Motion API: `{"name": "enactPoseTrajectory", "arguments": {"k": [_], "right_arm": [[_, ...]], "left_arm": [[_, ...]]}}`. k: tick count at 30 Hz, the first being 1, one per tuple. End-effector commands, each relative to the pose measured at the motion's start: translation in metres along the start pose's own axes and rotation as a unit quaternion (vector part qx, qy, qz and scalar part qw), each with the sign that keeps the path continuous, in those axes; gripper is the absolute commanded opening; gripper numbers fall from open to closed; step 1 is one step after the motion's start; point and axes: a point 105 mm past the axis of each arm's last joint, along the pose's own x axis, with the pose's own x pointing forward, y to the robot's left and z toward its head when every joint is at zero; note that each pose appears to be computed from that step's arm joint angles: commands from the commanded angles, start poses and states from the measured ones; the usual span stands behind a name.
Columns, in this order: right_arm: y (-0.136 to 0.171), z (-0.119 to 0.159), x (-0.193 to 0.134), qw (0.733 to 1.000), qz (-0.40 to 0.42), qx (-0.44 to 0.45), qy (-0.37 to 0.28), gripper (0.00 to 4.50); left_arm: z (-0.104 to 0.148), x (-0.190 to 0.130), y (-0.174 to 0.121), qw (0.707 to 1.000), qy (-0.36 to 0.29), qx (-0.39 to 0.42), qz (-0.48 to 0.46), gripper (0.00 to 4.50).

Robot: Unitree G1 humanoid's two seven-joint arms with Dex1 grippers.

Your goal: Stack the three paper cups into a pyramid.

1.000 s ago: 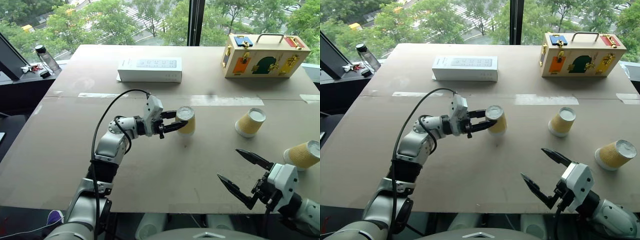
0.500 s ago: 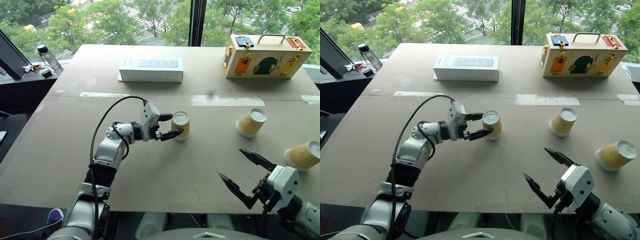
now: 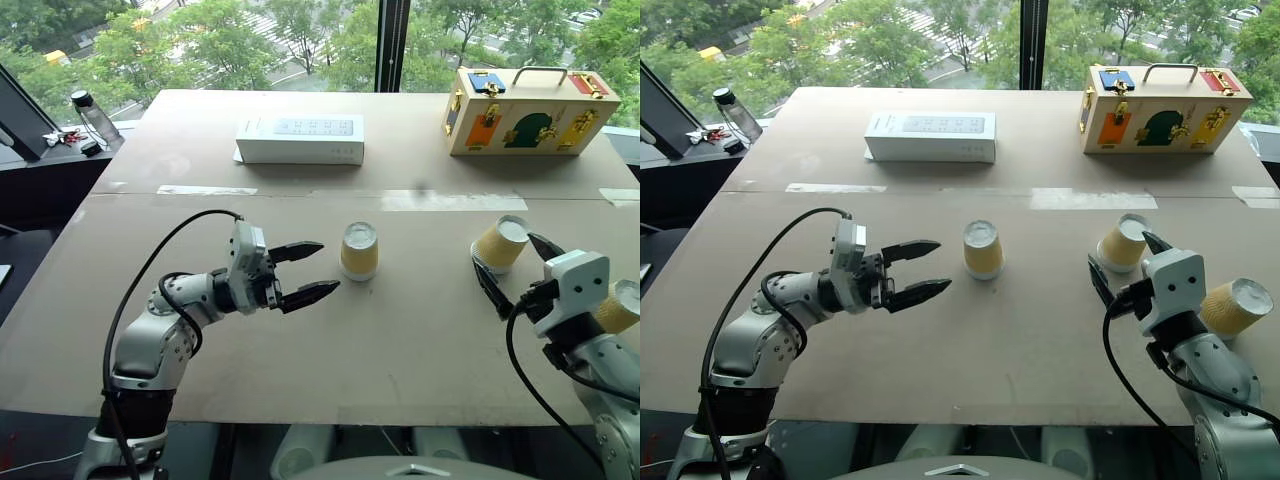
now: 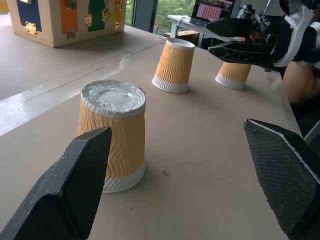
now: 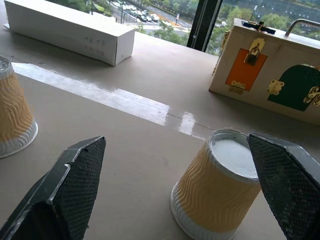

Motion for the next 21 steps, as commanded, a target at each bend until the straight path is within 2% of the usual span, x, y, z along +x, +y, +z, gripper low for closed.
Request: {"name": "enactPoseTrajectory", "arguments": {"k": [1, 5, 10, 12, 13, 16, 17, 18, 21], "right_arm": [[-0.031, 0.001, 0.015, 0.995, -0.099, -0.006, 0.019, 4.5], [-0.039, -0.003, 0.033, 0.989, -0.131, 0.058, 0.044, 4.5], [-0.042, -0.016, 0.046, 0.985, -0.133, 0.078, 0.078, 4.5], [-0.039, -0.014, 0.048, 0.987, -0.12, 0.086, 0.071, 3.98], [-0.039, -0.013, 0.047, 0.988, -0.116, 0.081, 0.068, 3.88], [-0.036, -0.011, 0.046, 0.99, -0.104, 0.067, 0.063, 2.42], [-0.034, -0.01, 0.046, 0.991, -0.099, 0.062, 0.06, 2.22], [-0.03, -0.005, 0.046, 0.994, -0.083, 0.058, 0.047, 2.22], [0.0, 0.019, 0.043, 0.998, 0.022, 0.063, -0.008, 2.22]], "left_arm": [[0.018, -0.001, -0.013, 1.0, -0.021, 0.02, -0.005, 4.36], [0.024, -0.006, -0.022, 0.998, -0.027, 0.023, -0.046, 4.36], [0.026, -0.007, -0.025, 0.998, -0.024, 0.014, -0.061, 4.36], [0.028, -0.007, -0.024, 0.998, -0.026, 0.016, -0.055, 4.5], [0.028, -0.006, -0.024, 0.998, -0.025, 0.02, -0.052, 4.5], [0.026, -0.006, -0.019, 0.999, -0.026, 0.036, -0.027, 4.5], [0.026, -0.006, -0.018, 0.999, -0.028, 0.041, -0.018, 4.5], [0.028, -0.008, -0.014, 0.997, -0.051, 0.049, 0.002, 4.5], [0.018, -0.02, -0.015, 0.999, -0.051, 0.01, -0.004, 4.5]]}}
